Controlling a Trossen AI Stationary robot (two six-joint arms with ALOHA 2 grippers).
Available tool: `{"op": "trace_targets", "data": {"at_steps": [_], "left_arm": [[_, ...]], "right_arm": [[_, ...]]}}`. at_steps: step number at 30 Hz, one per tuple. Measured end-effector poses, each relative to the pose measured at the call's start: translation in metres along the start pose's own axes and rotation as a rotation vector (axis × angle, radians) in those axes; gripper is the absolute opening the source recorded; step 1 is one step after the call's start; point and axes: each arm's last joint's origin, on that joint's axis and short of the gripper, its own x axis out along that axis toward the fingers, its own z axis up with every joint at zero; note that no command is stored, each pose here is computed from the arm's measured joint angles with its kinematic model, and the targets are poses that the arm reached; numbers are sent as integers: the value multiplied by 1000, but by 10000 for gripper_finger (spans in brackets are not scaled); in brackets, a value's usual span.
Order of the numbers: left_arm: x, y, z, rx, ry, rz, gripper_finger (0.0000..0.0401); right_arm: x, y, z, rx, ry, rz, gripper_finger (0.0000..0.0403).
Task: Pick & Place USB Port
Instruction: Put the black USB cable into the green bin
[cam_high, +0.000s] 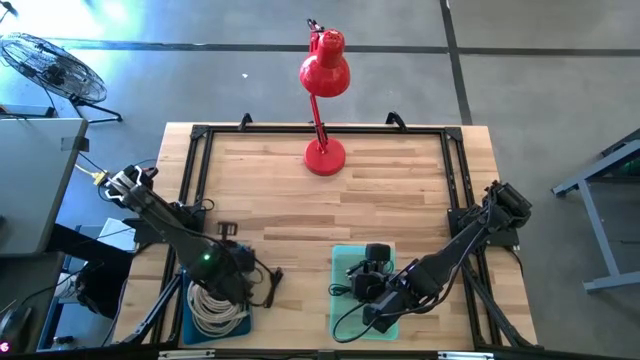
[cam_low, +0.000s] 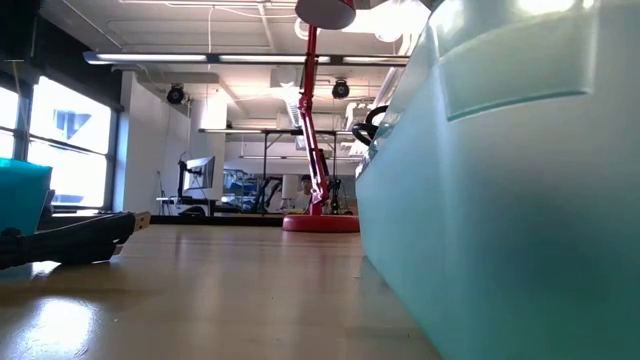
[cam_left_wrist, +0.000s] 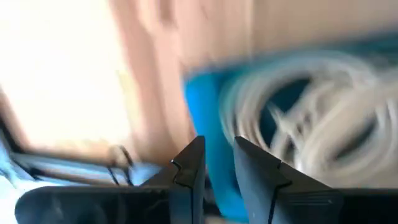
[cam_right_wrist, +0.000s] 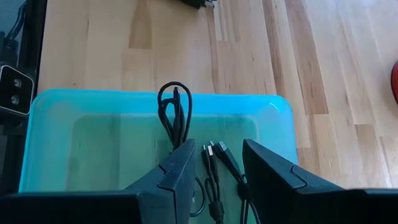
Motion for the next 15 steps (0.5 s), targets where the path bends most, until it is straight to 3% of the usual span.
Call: {"op": "trace_targets", "data": {"at_steps": [5,11,15], "left_arm": [[-6,-1,14,-110,-250,95,79],[-8,-11,28,-453,-376,-57,79],[-9,-15,33,-510,-403,-108,79]], "right_arm": [[0,0,0,0,0,1,126],[0,0,0,-1,2,4,126],[0,0,0,-1,0,-1,126]]}}
